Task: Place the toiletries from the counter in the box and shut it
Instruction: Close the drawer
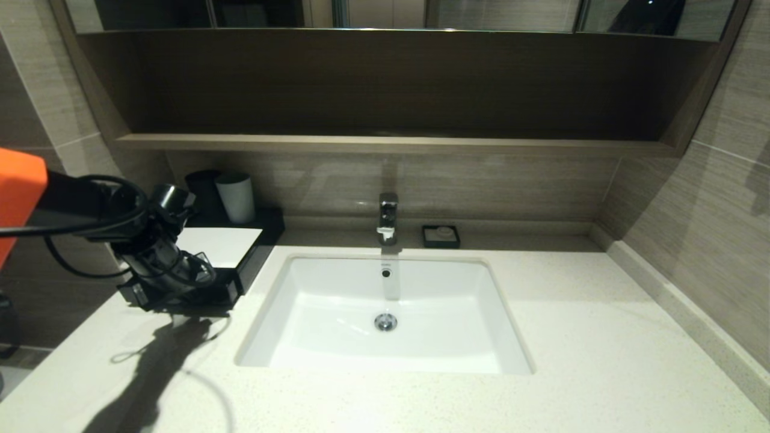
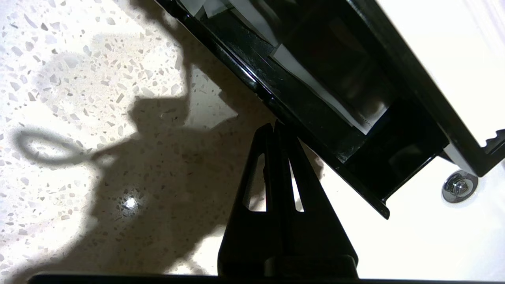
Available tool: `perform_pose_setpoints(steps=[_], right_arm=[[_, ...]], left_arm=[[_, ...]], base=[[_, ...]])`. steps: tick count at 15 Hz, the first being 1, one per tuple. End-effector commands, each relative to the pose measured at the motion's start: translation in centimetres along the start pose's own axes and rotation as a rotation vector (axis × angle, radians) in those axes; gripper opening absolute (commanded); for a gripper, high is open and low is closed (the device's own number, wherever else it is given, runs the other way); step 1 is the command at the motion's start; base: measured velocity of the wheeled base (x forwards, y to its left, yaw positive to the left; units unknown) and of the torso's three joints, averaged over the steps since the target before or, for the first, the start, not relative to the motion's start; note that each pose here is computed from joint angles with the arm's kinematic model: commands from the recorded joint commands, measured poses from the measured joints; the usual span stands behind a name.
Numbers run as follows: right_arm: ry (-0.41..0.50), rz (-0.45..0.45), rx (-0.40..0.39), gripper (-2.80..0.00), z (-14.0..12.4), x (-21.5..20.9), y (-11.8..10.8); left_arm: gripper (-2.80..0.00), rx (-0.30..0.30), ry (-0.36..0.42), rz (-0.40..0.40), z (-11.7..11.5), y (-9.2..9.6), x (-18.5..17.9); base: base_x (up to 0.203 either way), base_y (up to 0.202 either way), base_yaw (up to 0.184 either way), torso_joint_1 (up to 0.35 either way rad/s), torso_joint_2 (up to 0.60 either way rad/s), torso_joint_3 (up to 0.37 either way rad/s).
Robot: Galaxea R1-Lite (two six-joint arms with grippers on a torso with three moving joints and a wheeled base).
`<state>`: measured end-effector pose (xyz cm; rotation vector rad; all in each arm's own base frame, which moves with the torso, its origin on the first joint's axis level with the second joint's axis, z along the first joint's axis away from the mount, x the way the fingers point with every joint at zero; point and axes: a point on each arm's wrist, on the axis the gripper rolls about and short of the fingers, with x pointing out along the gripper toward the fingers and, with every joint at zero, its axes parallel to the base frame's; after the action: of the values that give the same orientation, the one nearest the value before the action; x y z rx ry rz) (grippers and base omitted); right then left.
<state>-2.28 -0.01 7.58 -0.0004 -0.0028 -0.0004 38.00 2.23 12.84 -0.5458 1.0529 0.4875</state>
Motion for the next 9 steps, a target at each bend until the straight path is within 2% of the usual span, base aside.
perform_pose_setpoints(steps=[1, 9], right_arm=[[0.0, 0.001, -0.001, -2.8, -0.04, 0.0, 0.0], [0.0, 0.001, 0.0, -2.8, -0.04, 0.0, 0.0]], left_arm=[[-2.8, -0.004, 0.003, 0.004, 0.17, -0.16, 0.48], [-2.8, -0.006, -0.003, 0.0, 0.7, -0.64, 1.31]], base=[[0.0, 0.0, 0.0, 0.0, 0.0, 0.0], [0.0, 0.0, 0.0, 0.0, 0.0, 0.0]])
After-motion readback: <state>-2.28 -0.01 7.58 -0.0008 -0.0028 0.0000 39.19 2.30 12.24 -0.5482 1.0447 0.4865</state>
